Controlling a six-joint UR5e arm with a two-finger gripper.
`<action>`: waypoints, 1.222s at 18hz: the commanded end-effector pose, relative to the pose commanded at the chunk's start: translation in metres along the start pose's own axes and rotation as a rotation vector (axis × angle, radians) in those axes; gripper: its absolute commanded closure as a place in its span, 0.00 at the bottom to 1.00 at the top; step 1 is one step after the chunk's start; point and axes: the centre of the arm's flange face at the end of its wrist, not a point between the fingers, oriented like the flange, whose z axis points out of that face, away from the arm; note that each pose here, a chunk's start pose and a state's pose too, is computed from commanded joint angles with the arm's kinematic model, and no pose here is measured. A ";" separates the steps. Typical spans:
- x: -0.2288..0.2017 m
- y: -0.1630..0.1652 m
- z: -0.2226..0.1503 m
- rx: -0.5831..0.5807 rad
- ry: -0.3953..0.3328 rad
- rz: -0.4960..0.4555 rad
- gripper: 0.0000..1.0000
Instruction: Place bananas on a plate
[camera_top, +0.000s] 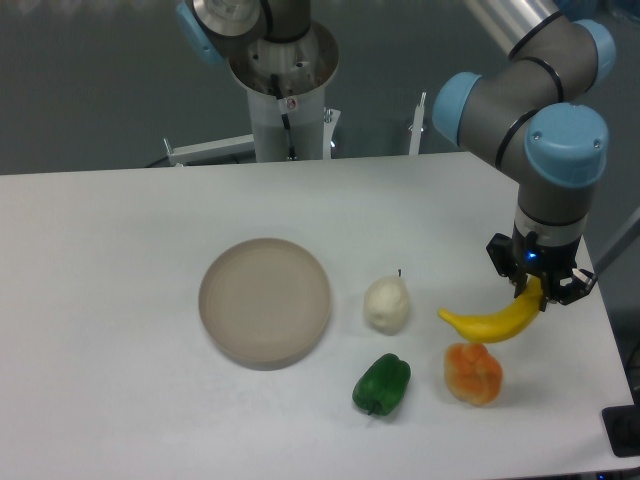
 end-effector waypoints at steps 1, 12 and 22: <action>0.001 0.000 0.001 0.001 0.002 0.002 0.68; 0.000 0.002 -0.001 -0.003 0.003 0.002 0.68; 0.023 -0.007 -0.013 -0.011 0.047 -0.120 0.68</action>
